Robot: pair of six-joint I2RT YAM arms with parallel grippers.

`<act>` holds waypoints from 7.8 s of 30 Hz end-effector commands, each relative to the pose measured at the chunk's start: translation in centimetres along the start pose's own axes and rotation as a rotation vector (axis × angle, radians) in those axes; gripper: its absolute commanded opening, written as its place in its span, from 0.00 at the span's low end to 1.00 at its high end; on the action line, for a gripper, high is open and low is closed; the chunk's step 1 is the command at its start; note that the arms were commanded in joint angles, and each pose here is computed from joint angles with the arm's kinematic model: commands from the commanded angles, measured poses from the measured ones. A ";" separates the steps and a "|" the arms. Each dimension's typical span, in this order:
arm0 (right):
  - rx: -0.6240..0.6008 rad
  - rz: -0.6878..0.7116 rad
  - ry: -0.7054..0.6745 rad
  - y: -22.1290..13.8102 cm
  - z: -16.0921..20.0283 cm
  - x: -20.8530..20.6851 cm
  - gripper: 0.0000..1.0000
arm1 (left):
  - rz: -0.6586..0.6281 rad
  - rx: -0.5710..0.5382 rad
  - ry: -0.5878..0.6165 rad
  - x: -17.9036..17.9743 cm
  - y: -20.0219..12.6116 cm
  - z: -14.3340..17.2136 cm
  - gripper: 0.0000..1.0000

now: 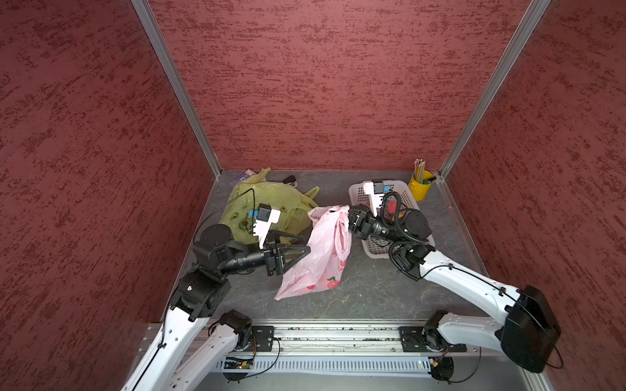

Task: Place the peach into a plastic bag & tie a knot
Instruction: Cross the plastic bag at the center of the board, then tie the plastic bag at the center of the board.

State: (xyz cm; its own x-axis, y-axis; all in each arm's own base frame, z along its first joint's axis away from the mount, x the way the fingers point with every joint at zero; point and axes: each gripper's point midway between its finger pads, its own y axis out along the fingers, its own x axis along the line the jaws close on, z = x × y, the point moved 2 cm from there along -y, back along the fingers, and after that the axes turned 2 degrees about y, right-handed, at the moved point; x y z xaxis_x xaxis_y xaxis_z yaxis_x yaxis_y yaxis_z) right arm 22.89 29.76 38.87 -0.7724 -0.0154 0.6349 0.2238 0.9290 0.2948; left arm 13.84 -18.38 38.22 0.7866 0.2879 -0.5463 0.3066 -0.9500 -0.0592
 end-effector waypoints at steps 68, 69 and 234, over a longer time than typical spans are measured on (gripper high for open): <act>0.031 -0.085 -0.012 1.2 -1.5 0.4 0.00 | 0.058 -0.170 -0.178 4.2 2.5 -6.5 0.61; 0.031 -0.086 -0.012 1.3 -1.6 0.4 0.00 | 0.053 -0.154 -0.177 4.3 3.0 -6.3 0.61; 0.040 -0.107 0.075 0.3 -1.8 0.2 0.00 | -0.036 0.068 -0.136 5.1 9.7 -4.4 0.24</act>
State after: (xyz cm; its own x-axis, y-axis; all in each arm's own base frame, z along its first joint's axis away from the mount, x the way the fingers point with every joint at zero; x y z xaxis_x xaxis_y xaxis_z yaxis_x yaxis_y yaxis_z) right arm 24.88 29.99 39.26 -0.7189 -0.1204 0.6847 0.1420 0.9387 0.3142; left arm 23.18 -25.75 38.05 0.6771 0.3036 -0.6703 0.2801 -0.9487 -0.1467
